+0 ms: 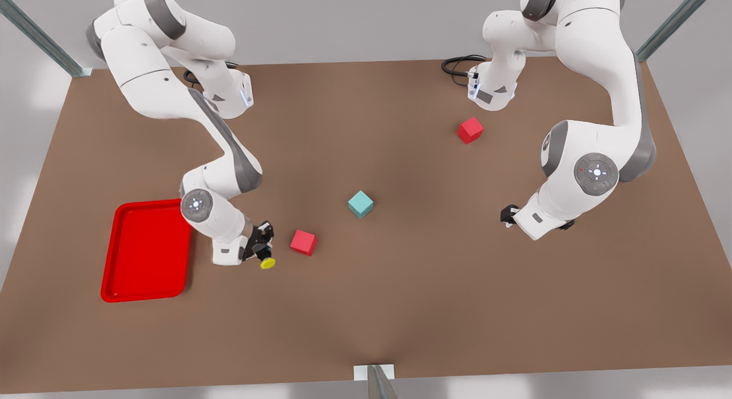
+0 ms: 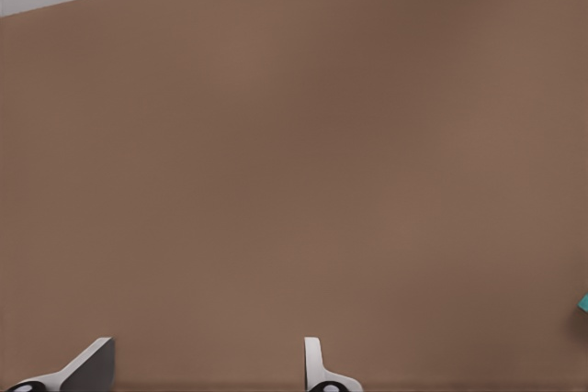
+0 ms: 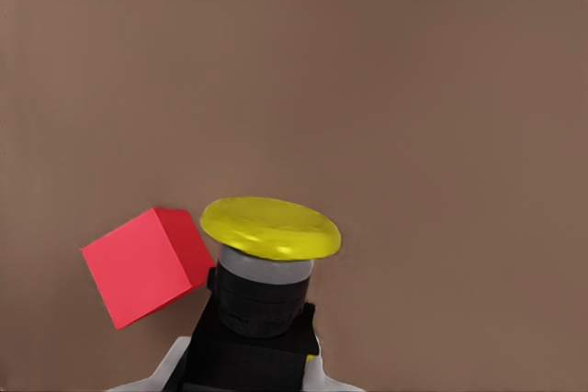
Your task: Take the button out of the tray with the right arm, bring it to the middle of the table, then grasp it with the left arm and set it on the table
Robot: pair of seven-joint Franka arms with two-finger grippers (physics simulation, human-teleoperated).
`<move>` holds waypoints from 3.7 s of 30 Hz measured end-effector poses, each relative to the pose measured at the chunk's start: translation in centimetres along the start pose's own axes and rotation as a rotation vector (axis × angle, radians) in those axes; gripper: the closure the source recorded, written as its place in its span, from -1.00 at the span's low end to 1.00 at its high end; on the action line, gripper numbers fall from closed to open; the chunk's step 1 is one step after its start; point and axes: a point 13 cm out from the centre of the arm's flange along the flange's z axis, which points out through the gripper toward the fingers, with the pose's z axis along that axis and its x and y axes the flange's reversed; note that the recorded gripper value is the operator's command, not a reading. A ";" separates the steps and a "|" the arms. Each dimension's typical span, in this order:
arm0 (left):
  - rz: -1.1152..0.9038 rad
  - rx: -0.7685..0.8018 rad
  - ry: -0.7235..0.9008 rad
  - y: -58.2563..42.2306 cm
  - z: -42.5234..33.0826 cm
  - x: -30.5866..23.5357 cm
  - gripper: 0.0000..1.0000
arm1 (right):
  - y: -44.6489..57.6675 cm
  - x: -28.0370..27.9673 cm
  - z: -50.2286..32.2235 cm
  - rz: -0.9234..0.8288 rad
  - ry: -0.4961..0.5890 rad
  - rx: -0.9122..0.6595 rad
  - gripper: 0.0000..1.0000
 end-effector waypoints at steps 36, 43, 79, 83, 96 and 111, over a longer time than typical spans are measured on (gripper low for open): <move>-0.006 0.001 0.001 0.4 0.5 -0.2 -1.00 | 30.4 -14.6 16.3 0.719 0.117 -0.076 0.08; -0.007 0.001 -0.001 0.4 0.9 -0.5 -1.00 | 30.3 -14.6 17.2 0.780 0.097 -0.036 -1.00; 0.250 0.027 -0.011 -35.1 30.3 3.7 -1.00 | -4.6 9.1 -26.3 0.658 0.217 0.283 -1.00; 0.226 0.047 -0.007 -35.3 30.8 3.7 -1.00 | -4.8 9.2 -26.5 0.622 0.222 0.278 -1.00; 0.130 0.098 -0.024 -36.7 30.7 1.9 -1.00 | -4.8 9.3 -26.5 0.540 0.237 0.266 -1.00; 0.138 0.062 -0.034 -35.7 31.1 1.5 -0.43 | -5.7 9.6 -27.0 0.522 0.231 0.239 -1.00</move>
